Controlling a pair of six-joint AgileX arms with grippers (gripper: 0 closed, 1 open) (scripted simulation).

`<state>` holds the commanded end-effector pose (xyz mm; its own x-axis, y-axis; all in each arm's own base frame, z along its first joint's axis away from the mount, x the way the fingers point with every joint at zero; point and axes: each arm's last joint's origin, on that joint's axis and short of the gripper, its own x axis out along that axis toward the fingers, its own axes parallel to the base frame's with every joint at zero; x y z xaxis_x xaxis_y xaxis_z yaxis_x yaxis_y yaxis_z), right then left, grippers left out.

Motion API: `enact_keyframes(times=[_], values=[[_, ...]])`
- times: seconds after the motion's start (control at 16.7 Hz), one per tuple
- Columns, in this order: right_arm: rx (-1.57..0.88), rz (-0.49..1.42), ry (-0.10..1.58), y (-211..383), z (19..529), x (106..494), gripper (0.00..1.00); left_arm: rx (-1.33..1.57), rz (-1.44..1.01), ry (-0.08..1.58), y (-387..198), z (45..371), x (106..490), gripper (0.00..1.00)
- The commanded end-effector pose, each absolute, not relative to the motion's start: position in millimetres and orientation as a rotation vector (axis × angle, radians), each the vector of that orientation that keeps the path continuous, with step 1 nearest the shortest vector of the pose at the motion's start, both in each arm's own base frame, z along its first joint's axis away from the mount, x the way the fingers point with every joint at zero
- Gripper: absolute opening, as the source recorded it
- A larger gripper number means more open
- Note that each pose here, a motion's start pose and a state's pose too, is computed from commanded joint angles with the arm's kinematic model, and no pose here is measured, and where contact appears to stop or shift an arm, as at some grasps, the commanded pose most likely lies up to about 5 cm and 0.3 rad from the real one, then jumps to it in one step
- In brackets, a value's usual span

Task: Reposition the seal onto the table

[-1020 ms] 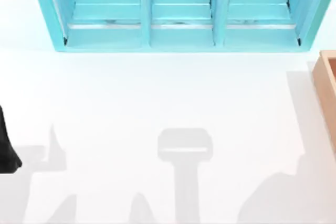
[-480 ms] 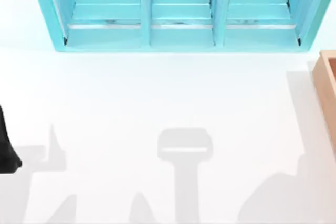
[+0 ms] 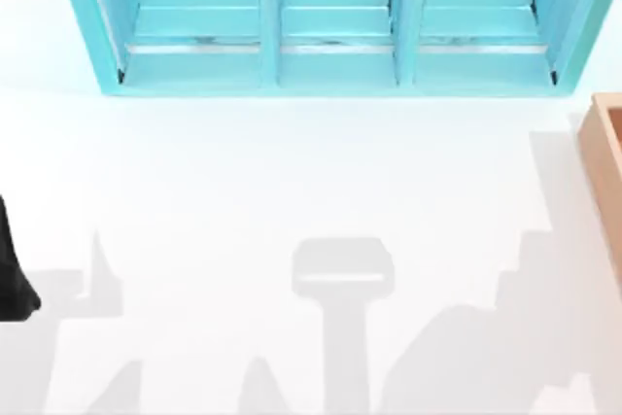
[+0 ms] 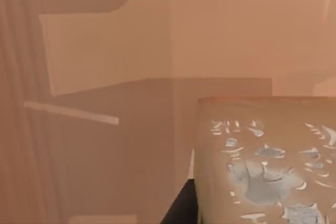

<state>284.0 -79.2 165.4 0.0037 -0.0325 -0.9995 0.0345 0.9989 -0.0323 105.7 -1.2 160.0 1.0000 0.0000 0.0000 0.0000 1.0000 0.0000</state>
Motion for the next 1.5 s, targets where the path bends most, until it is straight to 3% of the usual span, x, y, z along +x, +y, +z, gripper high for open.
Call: enact_keyframes(times=[0.48,1.02,1.5], values=[[0.065,-0.120,1.580,-12.5,224.2,310.2,0.00,0.000,0.000,0.000,-1.2,160.0,105.7,1.00],[0.003,-0.011,1.574,52.2,289.6,270.5,0.00,0.000,0.000,0.000,-1.2,160.0,105.7,1.00],[0.006,-0.008,1.568,60.5,288.2,279.4,0.00,0.000,0.000,0.000,-1.2,160.0,105.7,1.00]])
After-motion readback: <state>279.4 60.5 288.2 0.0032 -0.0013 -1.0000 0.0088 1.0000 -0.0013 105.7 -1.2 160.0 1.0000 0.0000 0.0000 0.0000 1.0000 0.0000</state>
